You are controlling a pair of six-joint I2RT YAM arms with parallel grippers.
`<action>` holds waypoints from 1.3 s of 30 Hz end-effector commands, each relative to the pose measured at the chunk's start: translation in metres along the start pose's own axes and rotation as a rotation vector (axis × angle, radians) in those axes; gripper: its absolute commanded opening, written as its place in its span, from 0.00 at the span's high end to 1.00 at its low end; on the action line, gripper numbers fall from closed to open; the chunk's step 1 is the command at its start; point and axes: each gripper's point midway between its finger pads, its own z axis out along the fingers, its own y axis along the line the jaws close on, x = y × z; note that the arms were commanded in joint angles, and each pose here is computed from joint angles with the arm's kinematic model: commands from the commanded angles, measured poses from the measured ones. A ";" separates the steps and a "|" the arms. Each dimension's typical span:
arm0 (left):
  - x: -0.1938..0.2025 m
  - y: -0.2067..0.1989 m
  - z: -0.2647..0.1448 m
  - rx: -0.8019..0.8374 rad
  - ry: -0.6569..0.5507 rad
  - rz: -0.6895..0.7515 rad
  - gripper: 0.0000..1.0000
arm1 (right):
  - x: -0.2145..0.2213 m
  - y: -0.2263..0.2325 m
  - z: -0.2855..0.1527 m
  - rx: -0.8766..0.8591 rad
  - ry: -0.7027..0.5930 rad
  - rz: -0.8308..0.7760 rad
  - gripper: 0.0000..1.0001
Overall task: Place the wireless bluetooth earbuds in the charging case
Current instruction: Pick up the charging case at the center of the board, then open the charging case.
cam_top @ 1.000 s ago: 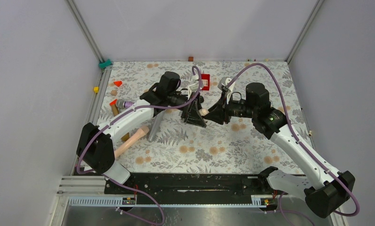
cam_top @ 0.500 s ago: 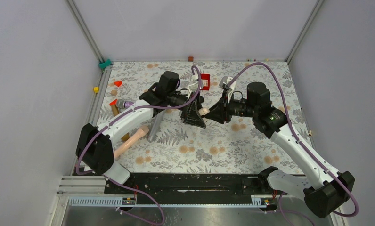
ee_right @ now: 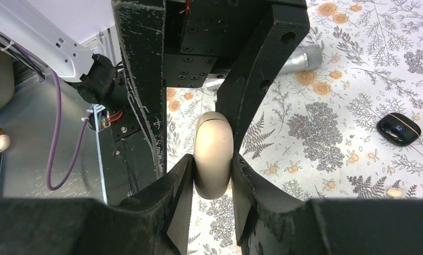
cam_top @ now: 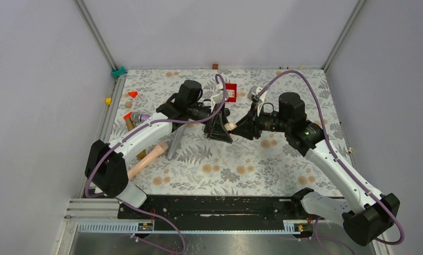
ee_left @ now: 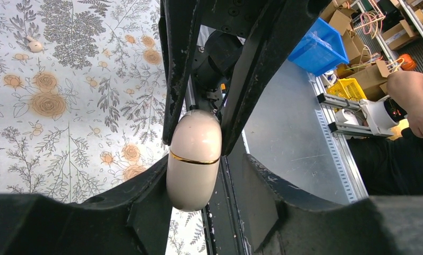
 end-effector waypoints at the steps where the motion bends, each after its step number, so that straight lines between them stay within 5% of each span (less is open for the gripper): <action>1: -0.014 -0.009 -0.004 -0.003 -0.026 0.087 0.57 | -0.005 -0.003 0.000 0.010 -0.009 0.006 0.87; 6: -0.014 -0.008 -0.004 -0.003 -0.025 0.085 0.67 | -0.003 -0.002 0.001 0.001 -0.001 0.013 0.87; 18: -0.014 -0.008 -0.001 -0.003 -0.022 0.076 0.69 | -0.002 -0.001 0.002 -0.014 0.006 0.019 0.87; 21: -0.014 -0.008 -0.001 0.003 -0.021 0.078 0.88 | -0.001 0.000 0.002 -0.020 0.011 0.023 0.87; 24: -0.013 -0.008 0.000 0.006 -0.019 0.074 1.00 | 0.000 0.000 0.002 -0.020 0.012 0.017 0.79; 32: -0.013 -0.010 -0.001 0.015 -0.018 0.071 1.00 | -0.008 0.001 -0.007 0.014 -0.002 -0.039 0.54; 39: -0.013 -0.014 -0.002 0.027 -0.016 0.081 1.00 | -0.013 -0.004 -0.016 0.051 -0.020 -0.059 0.49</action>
